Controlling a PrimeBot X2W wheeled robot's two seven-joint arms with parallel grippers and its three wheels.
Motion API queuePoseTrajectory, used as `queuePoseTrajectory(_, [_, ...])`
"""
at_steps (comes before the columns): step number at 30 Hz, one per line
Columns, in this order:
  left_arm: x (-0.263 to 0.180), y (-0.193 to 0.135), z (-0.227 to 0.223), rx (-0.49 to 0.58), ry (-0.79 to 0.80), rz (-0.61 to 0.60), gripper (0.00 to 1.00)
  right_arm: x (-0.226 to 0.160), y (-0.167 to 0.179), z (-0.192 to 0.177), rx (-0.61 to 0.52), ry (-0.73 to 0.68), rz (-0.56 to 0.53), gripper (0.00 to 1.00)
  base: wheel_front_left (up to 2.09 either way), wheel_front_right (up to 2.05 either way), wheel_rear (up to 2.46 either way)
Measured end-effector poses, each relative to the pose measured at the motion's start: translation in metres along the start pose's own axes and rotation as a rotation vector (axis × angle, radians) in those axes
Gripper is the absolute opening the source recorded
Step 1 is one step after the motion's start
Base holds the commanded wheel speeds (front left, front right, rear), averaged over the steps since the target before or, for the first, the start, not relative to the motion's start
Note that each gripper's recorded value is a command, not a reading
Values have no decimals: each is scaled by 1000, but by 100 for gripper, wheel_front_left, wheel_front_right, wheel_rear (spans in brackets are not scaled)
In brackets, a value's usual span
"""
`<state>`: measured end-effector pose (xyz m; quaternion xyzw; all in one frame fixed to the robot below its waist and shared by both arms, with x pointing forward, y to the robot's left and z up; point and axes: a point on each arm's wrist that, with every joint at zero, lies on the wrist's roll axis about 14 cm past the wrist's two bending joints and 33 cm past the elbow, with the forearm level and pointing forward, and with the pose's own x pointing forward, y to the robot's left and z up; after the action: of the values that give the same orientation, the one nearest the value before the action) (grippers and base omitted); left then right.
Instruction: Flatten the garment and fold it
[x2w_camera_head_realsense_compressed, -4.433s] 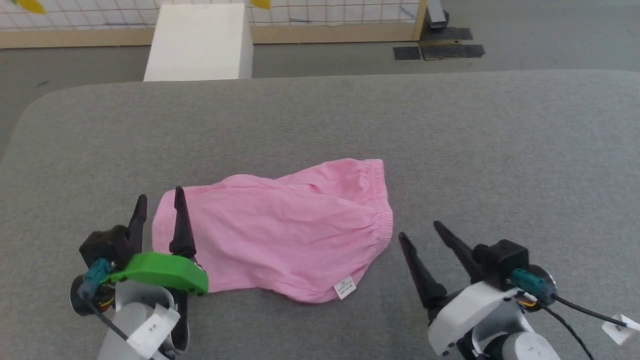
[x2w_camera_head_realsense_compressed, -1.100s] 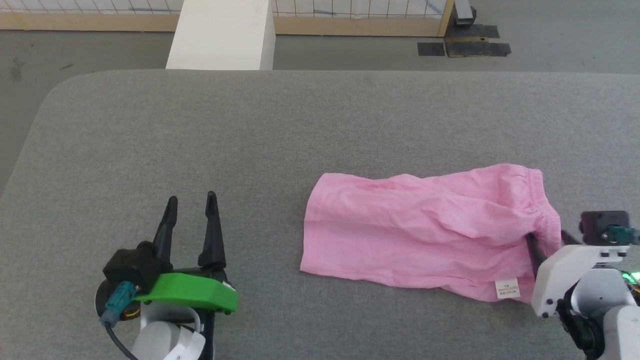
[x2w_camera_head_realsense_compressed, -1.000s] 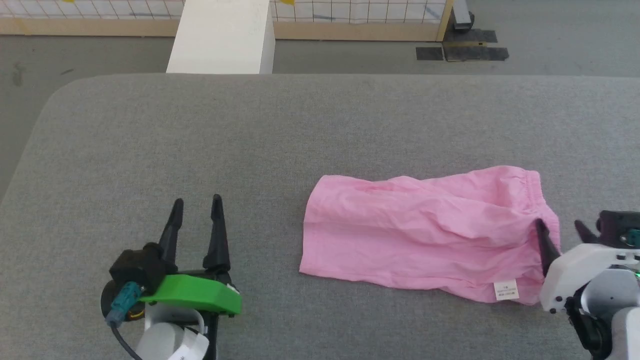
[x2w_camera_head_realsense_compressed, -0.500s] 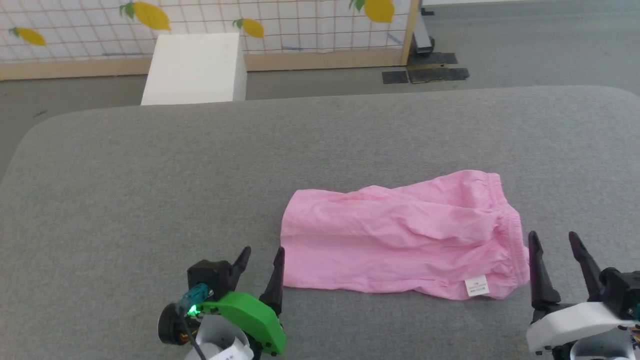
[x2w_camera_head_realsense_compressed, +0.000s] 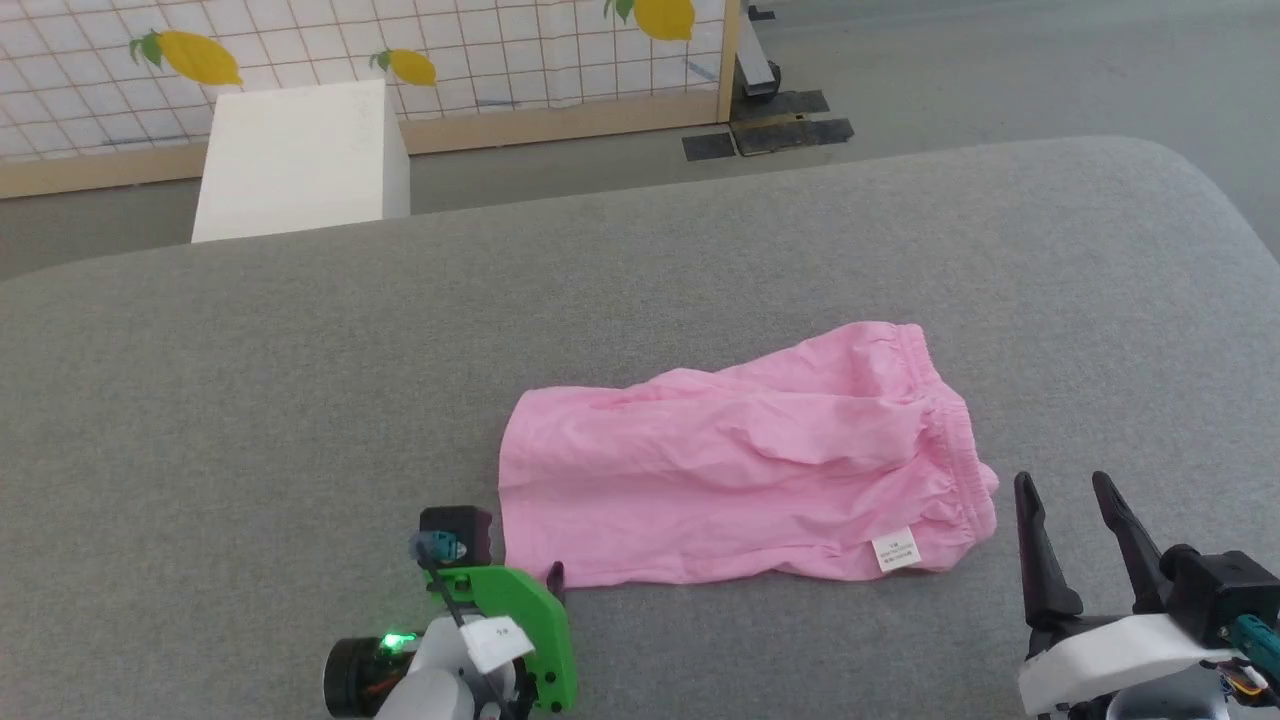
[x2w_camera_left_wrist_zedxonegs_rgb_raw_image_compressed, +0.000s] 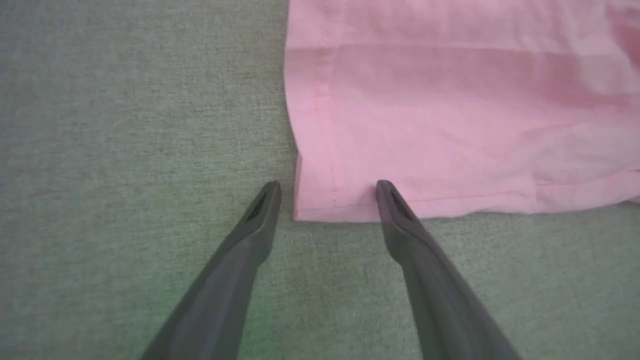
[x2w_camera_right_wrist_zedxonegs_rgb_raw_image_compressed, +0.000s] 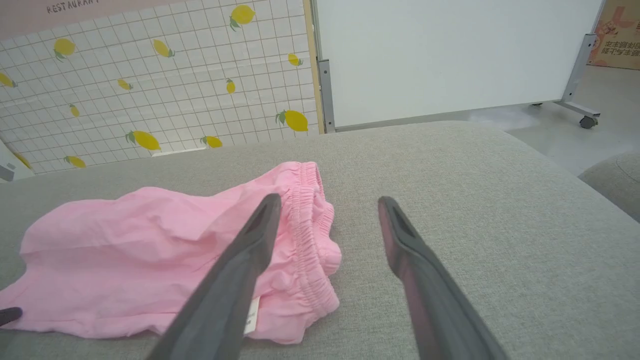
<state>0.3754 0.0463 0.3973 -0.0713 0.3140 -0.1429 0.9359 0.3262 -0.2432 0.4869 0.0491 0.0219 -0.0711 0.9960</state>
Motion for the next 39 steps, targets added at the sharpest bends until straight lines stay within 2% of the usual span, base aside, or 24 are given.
queuePoseTrajectory(5, [10,-1,-10,31,120,9,100,-1,-3,-4,6,10,-12,100,0,0,0])
queuePoseTrajectory(6, [11,-2,-12,38,141,6,67,-1,-4,-4,6,11,-14,100,0,0,0])
queuePoseTrajectory(7, [12,-3,-14,46,165,1,25,-1,-4,-5,6,12,-15,100,0,0,0])
queuePoseTrajectory(8, [12,-3,-15,58,184,-7,0,-1,-4,-5,6,15,-15,100,0,0,0])
queuePoseTrajectory(12, [11,-7,-18,83,223,-34,0,0,-3,-7,5,20,-13,100,0,0,0])
queuePoseTrajectory(17, [8,-4,-15,67,208,-37,0,2,-3,-14,5,56,-13,100,0,0,0])
queuePoseTrajectory(24, [4,-2,-13,41,188,-37,0,6,0,-65,17,339,-6,100,0,0,0])
queuePoseTrajectory(30, [3,-1,-14,31,188,-39,0,23,8,-89,24,522,15,100,0,0,0])
queuePoseTrajectory(37, [3,1,-16,18,189,-37,0,21,14,-119,-54,779,36,100,0,0,0])
queuePoseTrajectory(38, [3,2,-16,16,188,-36,0,20,14,-121,-59,807,38,57,0,0,0])
queuePoseTrajectory(39, [3,2,-16,14,186,-35,0,20,15,-122,-66,828,41,37,0,0,0])
